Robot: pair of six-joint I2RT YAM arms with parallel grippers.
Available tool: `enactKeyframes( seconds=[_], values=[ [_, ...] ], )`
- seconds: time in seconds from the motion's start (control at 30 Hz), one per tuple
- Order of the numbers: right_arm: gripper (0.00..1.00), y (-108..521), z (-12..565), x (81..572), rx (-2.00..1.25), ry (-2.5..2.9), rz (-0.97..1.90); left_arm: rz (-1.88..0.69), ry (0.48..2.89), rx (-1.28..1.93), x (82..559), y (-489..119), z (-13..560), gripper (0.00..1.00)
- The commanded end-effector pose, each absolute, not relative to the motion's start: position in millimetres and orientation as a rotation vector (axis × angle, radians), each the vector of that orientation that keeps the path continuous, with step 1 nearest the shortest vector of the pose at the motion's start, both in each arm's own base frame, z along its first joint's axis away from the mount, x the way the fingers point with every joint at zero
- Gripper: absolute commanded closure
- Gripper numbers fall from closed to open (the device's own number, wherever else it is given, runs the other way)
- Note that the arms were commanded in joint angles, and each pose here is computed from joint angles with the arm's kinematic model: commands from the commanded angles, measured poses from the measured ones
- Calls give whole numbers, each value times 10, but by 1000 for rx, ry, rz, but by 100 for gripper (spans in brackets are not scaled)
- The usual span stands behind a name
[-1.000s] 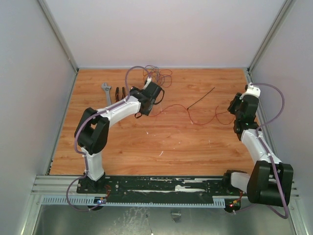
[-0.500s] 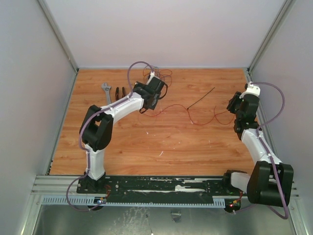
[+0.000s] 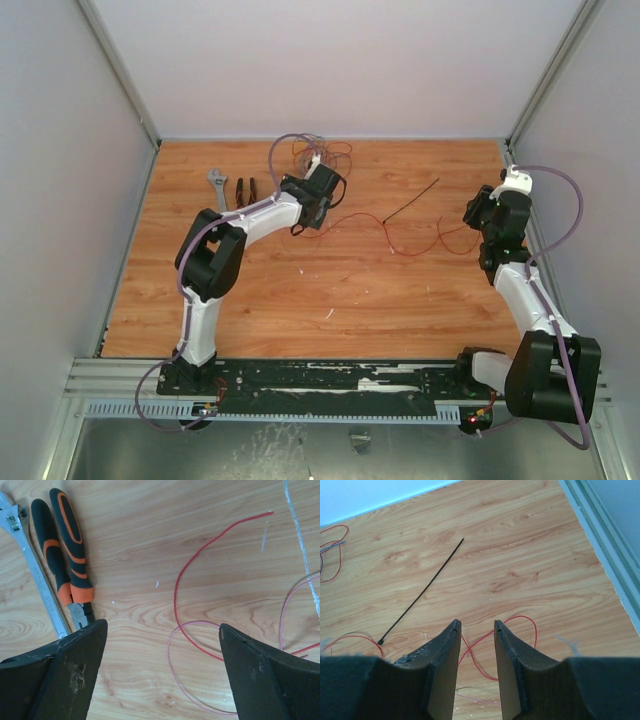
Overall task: Zip-tie the wires
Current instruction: Place the cable at the center of the board.
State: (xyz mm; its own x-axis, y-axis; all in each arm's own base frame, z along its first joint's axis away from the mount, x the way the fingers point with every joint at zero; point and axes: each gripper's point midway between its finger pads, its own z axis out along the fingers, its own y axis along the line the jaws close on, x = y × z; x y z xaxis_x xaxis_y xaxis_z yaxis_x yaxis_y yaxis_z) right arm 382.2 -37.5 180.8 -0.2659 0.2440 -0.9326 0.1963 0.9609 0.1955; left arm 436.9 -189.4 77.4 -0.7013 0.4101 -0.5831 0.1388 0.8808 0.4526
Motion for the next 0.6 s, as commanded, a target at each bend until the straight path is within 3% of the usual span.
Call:
enactKeyframes(
  seconds=[0.0, 0.57],
  values=[
    [66, -409, 2069, 3847, 310, 1788, 49, 487, 2347, 377, 4376, -1914, 597, 2],
    [65, -369, 2158, 3867, 300, 1768, 76, 504, 2403, 366, 4064, -1722, 411, 2]
  ],
)
